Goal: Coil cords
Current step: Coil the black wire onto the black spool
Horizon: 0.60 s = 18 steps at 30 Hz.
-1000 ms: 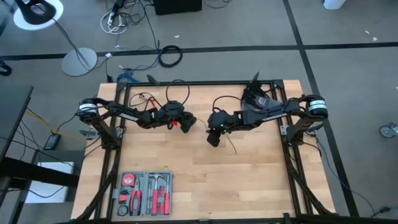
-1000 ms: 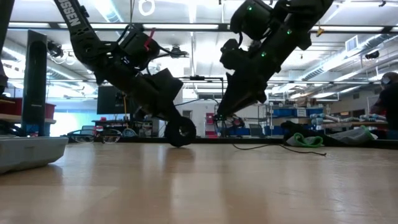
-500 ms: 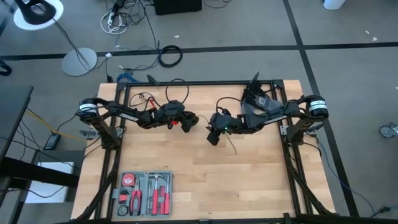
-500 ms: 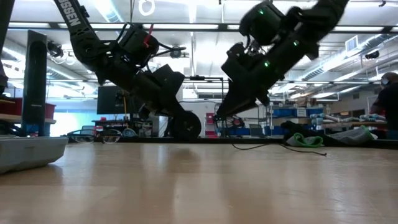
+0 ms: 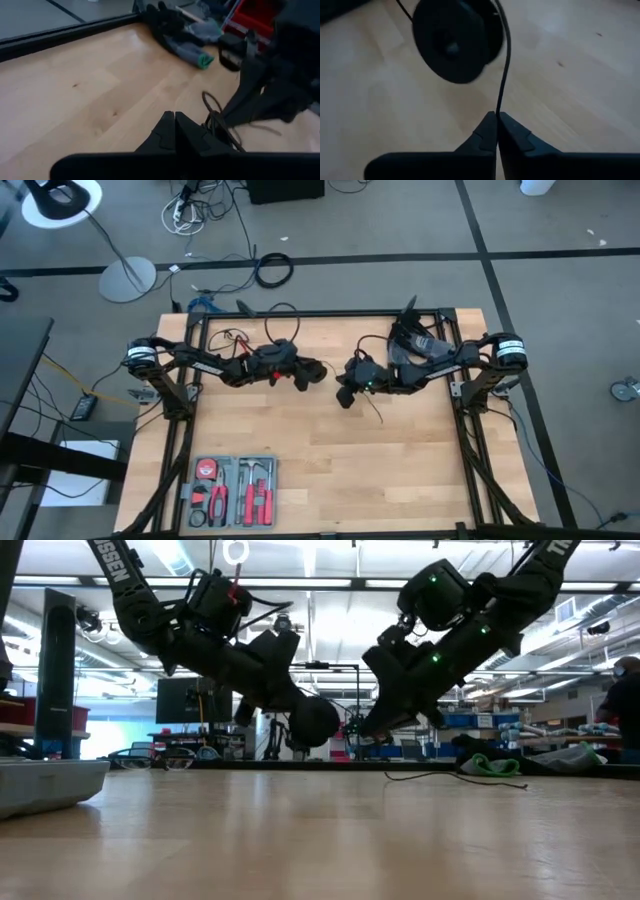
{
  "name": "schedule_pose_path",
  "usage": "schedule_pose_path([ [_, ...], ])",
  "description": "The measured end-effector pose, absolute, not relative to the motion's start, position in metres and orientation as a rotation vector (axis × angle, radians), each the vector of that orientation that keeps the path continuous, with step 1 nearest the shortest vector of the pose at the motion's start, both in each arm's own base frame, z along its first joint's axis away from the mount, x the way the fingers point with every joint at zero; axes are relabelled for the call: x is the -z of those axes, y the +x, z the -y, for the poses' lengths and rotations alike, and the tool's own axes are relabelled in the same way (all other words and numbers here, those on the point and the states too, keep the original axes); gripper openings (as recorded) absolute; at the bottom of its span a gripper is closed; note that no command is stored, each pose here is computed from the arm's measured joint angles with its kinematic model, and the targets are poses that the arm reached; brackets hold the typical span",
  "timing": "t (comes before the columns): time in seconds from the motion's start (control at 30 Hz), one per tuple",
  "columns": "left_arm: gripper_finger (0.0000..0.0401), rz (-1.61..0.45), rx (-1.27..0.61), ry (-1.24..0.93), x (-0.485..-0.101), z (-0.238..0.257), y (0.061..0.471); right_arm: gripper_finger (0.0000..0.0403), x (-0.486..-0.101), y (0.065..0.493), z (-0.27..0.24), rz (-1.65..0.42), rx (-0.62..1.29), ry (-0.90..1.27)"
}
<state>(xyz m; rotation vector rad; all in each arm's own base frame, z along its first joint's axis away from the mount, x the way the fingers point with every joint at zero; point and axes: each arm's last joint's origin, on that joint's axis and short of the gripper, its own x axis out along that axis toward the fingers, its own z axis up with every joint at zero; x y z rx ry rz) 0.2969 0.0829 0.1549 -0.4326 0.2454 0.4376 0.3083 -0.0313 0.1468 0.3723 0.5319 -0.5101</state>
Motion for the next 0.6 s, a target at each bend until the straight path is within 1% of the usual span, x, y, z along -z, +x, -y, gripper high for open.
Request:
schedule_pose_path([
  [0.13,0.0001,-0.200,-0.432,-0.446,-0.159,-0.083,0.298,0.0003,-0.141,0.310,0.035,-0.571,0.494,0.442],
  [0.33,0.0001,-0.159,-0.402,-0.461,-0.163,-0.083,0.300,0.0001,-0.117,0.322,0.039,-0.629,0.384,0.578],
  [0.5,0.0001,-0.160,-0.452,-0.454,-0.162,-0.084,0.299,0.0001,-0.124,0.363,0.031,-0.609,0.168,0.499],
  [0.6,0.0001,-0.167,-0.456,-0.451,-0.161,-0.084,0.299,0.0001,-0.127,0.389,0.028,-0.600,0.104,0.437],
])
